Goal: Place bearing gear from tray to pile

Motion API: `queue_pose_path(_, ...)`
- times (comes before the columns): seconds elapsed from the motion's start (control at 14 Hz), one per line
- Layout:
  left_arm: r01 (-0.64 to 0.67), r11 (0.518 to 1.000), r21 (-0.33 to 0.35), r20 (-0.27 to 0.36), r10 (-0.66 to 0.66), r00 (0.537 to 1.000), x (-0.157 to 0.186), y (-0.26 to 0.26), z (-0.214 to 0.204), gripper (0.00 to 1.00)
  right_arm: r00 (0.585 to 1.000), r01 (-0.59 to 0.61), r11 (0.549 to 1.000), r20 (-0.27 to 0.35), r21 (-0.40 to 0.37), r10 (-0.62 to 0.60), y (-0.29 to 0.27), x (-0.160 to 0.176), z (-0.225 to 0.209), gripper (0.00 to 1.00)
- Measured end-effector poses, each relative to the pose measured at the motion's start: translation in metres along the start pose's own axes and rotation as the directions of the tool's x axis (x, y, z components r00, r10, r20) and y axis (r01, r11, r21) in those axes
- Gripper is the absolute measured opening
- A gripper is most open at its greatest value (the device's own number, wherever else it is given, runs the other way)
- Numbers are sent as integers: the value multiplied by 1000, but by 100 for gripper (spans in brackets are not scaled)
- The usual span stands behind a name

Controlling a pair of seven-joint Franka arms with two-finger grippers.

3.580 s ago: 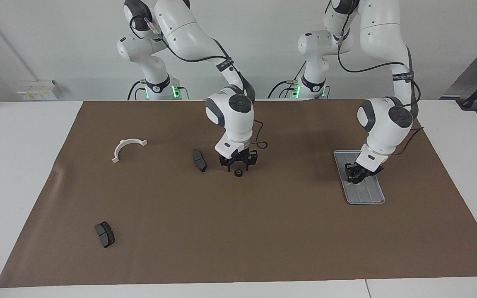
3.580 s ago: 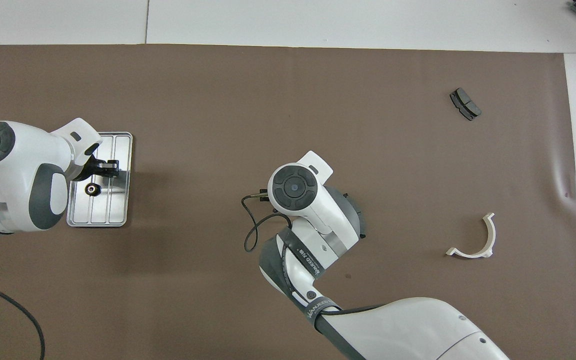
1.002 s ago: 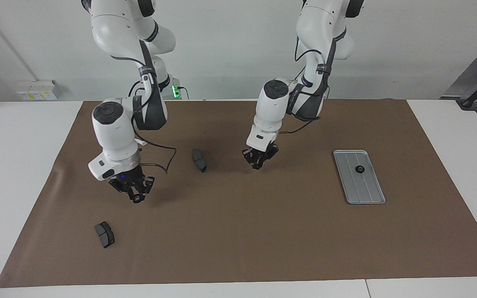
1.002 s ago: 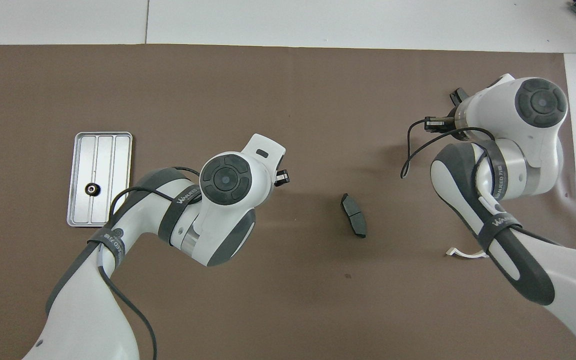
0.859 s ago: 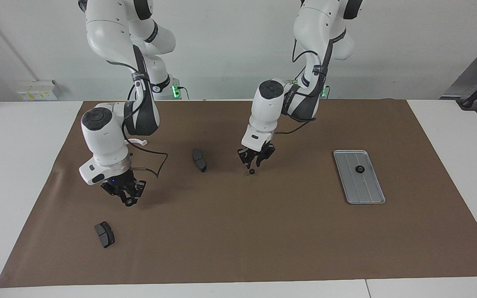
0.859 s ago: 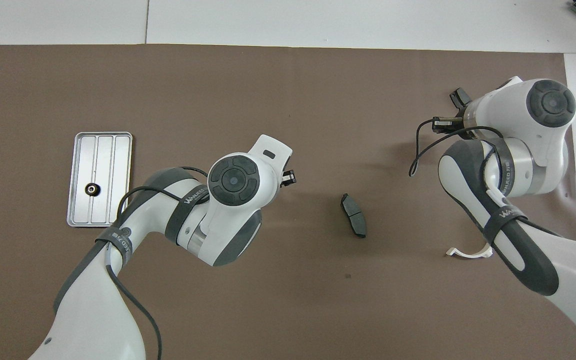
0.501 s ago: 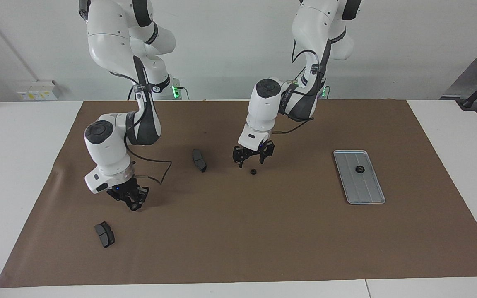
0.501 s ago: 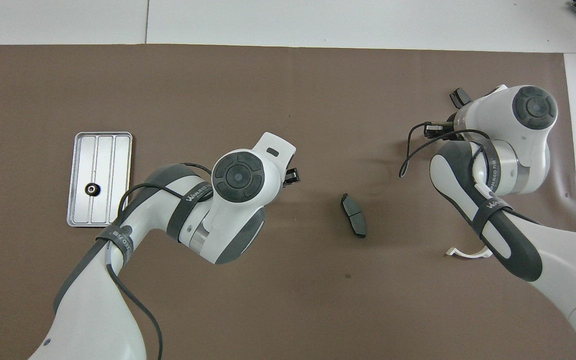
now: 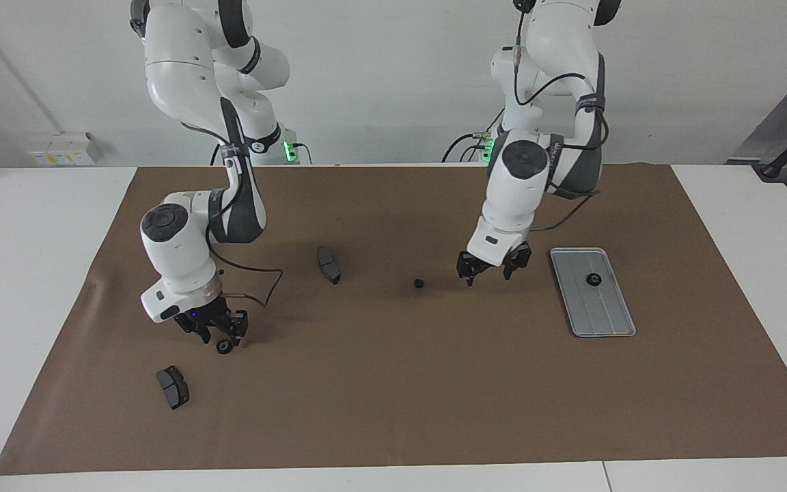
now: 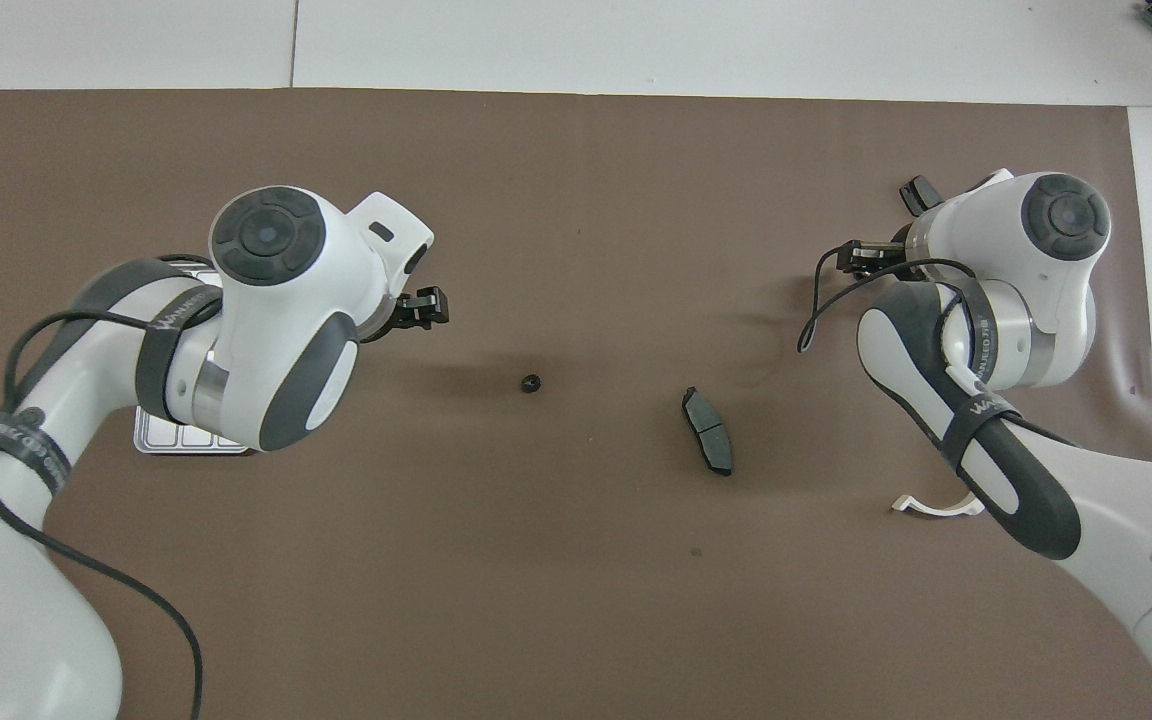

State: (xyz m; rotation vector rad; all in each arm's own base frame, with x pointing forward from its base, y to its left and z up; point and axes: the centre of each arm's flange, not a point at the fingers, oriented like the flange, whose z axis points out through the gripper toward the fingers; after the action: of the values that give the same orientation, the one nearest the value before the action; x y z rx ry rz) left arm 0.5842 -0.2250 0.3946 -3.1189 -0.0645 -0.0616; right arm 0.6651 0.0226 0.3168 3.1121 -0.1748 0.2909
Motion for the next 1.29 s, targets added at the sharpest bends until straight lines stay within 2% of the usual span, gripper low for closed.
queue_pose_path(0.14, -53, 999, 8, 16, 53, 998, 13, -41, 4, 89, 1000, 19, 1000, -5, 7, -19, -13, 1, -27, 100)
queue_pose_path(0.43, -136, 991, 11, 48, 135, 990, 29, -138, 22, 87, 997, 74, 997, 30, 20, -75, -76, -20, -93, 100)
queue_pose_path(0.72, -136, 991, 9, 22, 136, 990, 21, -217, 50, 87, 998, 45, 998, 36, 49, -47, -184, -62, -111, 100)
queue_pose_path(0.93, -142, 990, 9, 20, 142, 990, 9, -242, 61, 85, 999, 24, 997, 29, 77, -26, -256, -98, -112, 100)
queue_pose_path(1.29, -147, 989, 9, -13, 147, 989, -10, -241, 78, 79, 999, -33, 994, 39, 107, 29, -349, -162, -79, 100)
